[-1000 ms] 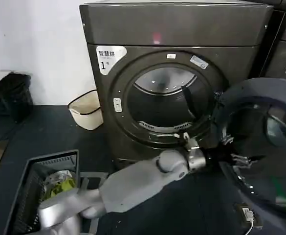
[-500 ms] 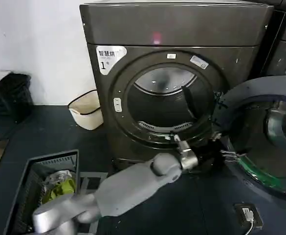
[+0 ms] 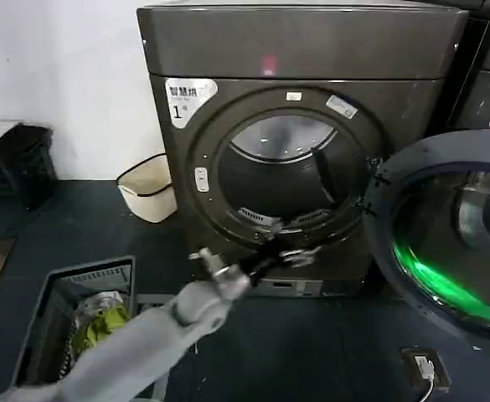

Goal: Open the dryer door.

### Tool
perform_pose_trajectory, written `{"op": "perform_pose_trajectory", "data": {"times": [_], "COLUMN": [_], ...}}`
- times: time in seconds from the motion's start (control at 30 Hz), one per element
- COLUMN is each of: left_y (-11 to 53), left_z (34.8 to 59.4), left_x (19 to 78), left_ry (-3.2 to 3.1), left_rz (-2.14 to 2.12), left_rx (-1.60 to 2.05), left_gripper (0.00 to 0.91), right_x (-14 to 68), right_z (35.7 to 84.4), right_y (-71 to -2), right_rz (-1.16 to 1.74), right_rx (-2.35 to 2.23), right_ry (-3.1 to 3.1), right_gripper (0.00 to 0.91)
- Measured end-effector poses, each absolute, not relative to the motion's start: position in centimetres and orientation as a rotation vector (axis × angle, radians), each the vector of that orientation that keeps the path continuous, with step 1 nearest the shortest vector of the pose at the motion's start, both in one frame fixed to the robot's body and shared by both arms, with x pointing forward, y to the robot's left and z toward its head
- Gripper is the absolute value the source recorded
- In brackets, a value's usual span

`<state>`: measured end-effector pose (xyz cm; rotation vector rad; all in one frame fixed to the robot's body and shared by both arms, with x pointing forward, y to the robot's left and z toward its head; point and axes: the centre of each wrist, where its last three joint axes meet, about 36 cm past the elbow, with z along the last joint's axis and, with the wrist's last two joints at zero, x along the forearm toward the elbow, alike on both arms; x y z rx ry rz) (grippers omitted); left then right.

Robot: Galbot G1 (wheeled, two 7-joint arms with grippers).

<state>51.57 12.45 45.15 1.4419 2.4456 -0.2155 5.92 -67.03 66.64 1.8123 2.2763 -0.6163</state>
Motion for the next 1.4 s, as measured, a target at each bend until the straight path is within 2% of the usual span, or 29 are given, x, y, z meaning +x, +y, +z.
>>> {"op": "perform_pose_trajectory", "data": {"times": [0.2,0.37,0.57,0.73,1.07,1.4], "left_y": [22.6,30.4,38.2,43.7,48.7,51.4], "left_z": [46.2,49.0,54.5,56.2,57.5,58.9], "left_x": [49.5,47.8,46.3,45.2,42.9,43.4], "left_ry": [2.63,2.729,2.771,2.81,2.684,2.626], "left_rz": [0.049,0.328,0.784,1.183,1.845,2.156], "left_rx": [1.347,1.376,1.458,1.511,1.654,1.674], "left_gripper": [0.907,0.907,0.907,0.907,0.907,0.907], "right_x": [5.9,5.4,5.0,5.1,5.3,4.6], "right_z": [66.2,66.0,65.9,65.8,65.7,65.5], "right_y": [-66.7,-66.7,-66.9,-67.2,-67.4,-67.3], "right_rz": [-0.615,-0.615,-0.615,-0.607,-0.601,-0.582], "right_rx": [1.814,1.826,1.837,1.838,1.833,1.825], "right_ry": [2.283,2.283,2.283,2.288,2.3,2.305], "right_gripper": [0.907,0.907,0.907,0.907,0.907,0.907]}}
